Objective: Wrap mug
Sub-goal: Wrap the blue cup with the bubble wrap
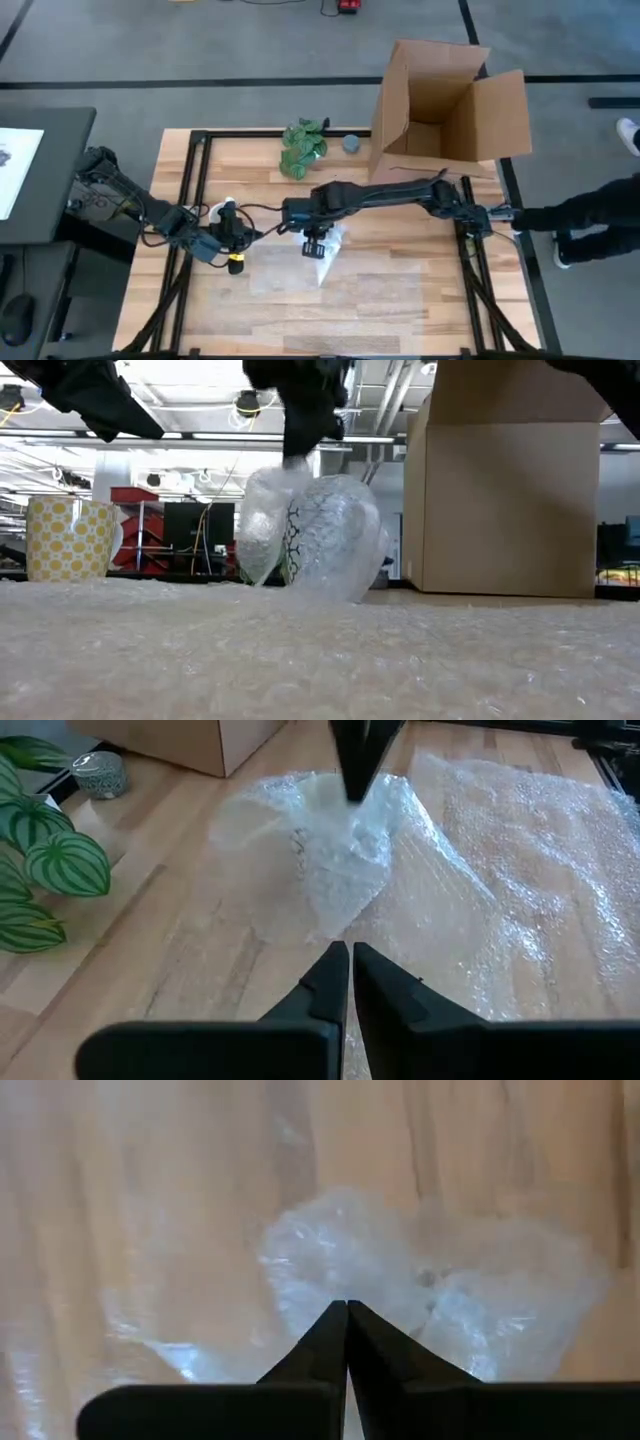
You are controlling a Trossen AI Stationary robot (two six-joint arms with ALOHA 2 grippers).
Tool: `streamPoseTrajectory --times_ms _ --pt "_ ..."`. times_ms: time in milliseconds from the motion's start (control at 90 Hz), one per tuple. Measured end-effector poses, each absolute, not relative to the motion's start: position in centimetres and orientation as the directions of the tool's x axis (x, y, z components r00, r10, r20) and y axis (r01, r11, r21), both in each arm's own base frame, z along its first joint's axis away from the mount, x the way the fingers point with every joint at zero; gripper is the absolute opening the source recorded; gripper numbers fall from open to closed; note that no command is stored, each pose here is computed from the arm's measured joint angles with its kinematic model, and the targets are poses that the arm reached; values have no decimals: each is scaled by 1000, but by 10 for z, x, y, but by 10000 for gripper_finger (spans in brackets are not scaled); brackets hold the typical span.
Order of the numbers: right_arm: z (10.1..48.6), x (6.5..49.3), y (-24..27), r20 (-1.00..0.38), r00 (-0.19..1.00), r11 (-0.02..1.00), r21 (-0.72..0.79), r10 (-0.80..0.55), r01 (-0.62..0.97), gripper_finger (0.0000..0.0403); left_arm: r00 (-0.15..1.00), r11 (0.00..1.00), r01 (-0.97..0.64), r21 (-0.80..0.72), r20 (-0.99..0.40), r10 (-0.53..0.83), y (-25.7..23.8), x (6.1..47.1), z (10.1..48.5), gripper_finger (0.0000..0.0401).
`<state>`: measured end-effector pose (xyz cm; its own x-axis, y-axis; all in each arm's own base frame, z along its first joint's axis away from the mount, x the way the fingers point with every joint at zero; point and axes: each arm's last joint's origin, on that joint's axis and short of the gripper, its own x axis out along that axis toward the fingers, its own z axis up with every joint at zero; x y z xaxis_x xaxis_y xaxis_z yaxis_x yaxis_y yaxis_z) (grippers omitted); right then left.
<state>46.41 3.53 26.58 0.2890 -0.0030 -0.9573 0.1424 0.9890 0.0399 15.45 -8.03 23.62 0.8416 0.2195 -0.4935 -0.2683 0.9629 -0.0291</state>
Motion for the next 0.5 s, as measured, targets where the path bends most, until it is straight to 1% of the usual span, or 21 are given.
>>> streamPoseTrajectory --times_ms 167,389,500 --pt "231 471 31 -986 164 986 14 -14 167 0 841 962 -270 -31 -495 220 -80 154 236 0" --pt "195 479 33 -996 86 988 -5 -18 152 0 841 963 -269 -31 -495 219 -80 154 236 0" --pt "187 480 33 -998 60 992 12 5 123 0 840 963 -269 -31 -496 219 -80 154 236 0"
